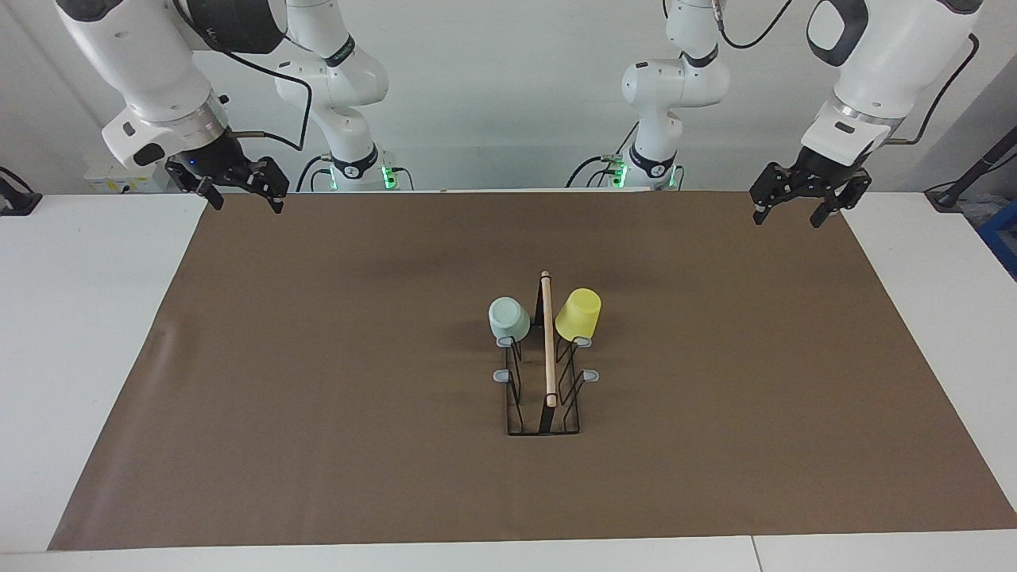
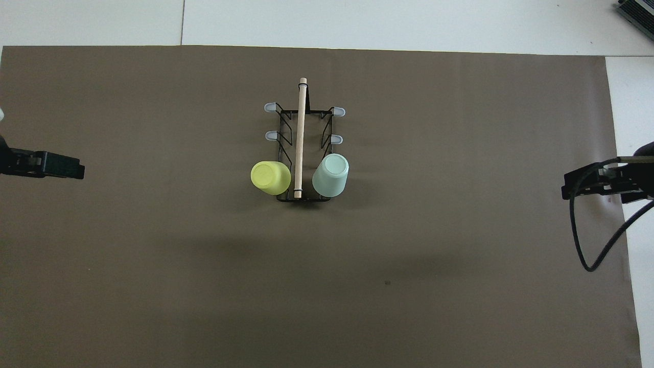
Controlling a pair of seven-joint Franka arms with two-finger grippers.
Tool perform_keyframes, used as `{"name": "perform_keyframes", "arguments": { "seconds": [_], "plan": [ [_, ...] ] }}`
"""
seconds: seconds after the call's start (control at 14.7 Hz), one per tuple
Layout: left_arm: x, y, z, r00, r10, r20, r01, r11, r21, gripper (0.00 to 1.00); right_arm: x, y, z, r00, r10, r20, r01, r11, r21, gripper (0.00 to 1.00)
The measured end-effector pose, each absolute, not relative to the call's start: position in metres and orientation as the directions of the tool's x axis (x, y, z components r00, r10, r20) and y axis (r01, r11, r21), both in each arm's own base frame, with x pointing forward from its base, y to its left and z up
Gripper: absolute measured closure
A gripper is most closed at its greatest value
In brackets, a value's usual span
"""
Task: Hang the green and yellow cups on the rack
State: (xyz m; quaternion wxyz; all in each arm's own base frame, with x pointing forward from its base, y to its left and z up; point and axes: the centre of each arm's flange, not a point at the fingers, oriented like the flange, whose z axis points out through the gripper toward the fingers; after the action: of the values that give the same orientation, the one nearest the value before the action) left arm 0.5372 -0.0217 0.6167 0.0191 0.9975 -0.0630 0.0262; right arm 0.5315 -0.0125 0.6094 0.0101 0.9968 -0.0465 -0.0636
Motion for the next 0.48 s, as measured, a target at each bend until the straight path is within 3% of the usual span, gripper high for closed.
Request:
{"name": "perform_keyframes", "arguments": {
  "seconds": [0.48],
  "plan": [
    [0.5351, -0.0215, 0.6243, 0.991, -0.125, 0.045, -0.126, -0.991, 0.036, 0.0, 0.5315, -0.0126, 0.6094, 0.988, -0.094, -0.126, -0.092, -0.995, 0.026, 0.0]
  ]
}}
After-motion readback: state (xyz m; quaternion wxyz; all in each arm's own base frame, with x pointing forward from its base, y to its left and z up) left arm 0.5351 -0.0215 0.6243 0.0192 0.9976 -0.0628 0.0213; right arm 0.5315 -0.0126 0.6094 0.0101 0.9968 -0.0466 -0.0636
